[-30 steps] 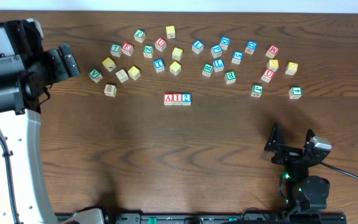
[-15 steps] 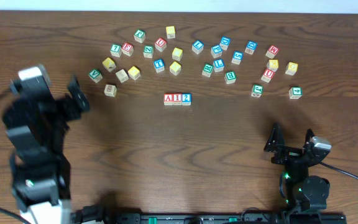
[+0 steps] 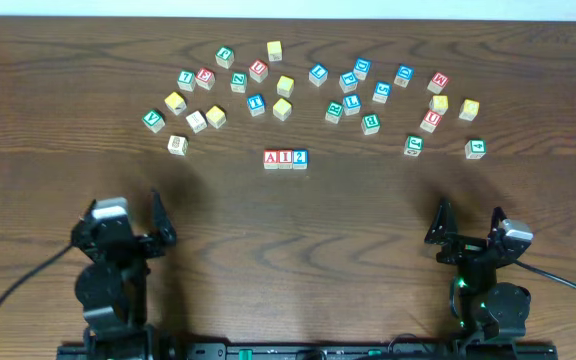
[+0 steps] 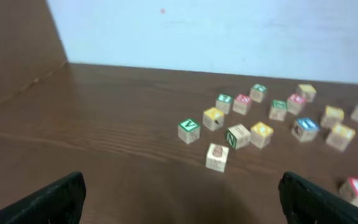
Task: Spell out AI2
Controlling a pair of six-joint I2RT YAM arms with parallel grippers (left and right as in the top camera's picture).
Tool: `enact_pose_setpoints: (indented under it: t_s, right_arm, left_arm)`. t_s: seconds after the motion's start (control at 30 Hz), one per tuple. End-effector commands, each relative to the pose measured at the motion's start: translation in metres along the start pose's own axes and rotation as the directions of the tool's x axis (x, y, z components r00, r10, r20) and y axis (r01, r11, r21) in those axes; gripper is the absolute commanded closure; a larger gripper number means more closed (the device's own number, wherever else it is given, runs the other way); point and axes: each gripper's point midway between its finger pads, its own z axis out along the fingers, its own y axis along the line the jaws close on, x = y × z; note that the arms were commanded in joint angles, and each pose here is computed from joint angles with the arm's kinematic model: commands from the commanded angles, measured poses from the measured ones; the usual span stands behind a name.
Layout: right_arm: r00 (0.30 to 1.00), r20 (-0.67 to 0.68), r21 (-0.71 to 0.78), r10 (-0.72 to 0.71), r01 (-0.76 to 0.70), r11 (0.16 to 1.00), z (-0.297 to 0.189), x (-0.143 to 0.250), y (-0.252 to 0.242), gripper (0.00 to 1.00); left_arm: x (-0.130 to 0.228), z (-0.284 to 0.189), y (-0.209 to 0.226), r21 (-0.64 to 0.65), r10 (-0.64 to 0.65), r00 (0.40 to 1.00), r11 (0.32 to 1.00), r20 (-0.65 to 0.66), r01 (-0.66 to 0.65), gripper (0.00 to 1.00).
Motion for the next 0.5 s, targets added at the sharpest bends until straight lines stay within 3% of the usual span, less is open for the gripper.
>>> enact_pose_setpoints:
  t_s: [0.0,0.33,0.47]
  right_arm:
    - [1.000,0.002,0.006,-0.011,0.011,1.000,0.000,0.000,-0.002,0.01]
    - [1.000,0.002,0.006,-0.011,0.011,1.000,0.000,0.000,-0.002,0.01]
    - [1.000,0.002,0.006,-0.011,0.011,1.000,0.000,0.000,-0.002,0.01]
  left_arm:
    - [0.008,-0.003,-0.003,0.004,0.083,0.996,0.997,0.036,-0.083,0.02]
    - [0.045,0.000,-0.003,0.004,0.083,0.996,0.997,0.034,-0.083,0.02]
    - [0.044,0.000,-0.002,0.004,0.083,0.996,0.997,0.037,-0.083,0.02]
